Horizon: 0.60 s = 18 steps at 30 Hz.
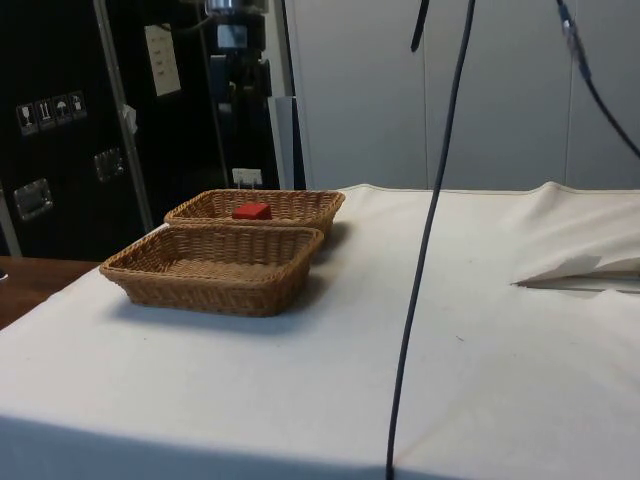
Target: Pick up the red cube and place it into the right basket.
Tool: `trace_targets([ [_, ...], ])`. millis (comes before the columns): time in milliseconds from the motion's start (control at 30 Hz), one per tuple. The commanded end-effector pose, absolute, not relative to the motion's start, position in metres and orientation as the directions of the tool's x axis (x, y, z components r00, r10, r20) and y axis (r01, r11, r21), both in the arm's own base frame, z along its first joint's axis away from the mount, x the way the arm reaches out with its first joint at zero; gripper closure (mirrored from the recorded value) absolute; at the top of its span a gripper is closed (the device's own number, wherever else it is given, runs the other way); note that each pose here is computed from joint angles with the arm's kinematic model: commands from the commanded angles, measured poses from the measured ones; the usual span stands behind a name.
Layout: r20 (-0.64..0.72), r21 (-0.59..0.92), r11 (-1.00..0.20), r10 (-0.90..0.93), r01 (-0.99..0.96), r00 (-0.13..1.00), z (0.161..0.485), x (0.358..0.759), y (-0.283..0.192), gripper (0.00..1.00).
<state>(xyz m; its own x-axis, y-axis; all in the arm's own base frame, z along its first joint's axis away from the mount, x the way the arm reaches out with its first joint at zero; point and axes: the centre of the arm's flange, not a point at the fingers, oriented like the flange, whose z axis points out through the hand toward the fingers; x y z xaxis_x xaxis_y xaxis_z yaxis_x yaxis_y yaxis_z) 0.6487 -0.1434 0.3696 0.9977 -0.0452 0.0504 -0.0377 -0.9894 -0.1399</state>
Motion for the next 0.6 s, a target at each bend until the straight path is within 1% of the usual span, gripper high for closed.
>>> trace_targets([
  [0,0.056,-0.131,-0.991,-0.044,-0.036,0.997,0.376,0.647,-0.139,0.0],
  [67,0.051,-0.139,-0.99,-0.039,-0.031,0.998,0.376,0.648,-0.14,0.0],
  [200,0.059,-0.123,-0.992,-0.026,-0.019,0.998,0.392,0.645,-0.128,0.0],
  [567,0.066,-0.12,-0.993,0.0,0.008,0.998,0.413,0.64,-0.106,0.0],
])
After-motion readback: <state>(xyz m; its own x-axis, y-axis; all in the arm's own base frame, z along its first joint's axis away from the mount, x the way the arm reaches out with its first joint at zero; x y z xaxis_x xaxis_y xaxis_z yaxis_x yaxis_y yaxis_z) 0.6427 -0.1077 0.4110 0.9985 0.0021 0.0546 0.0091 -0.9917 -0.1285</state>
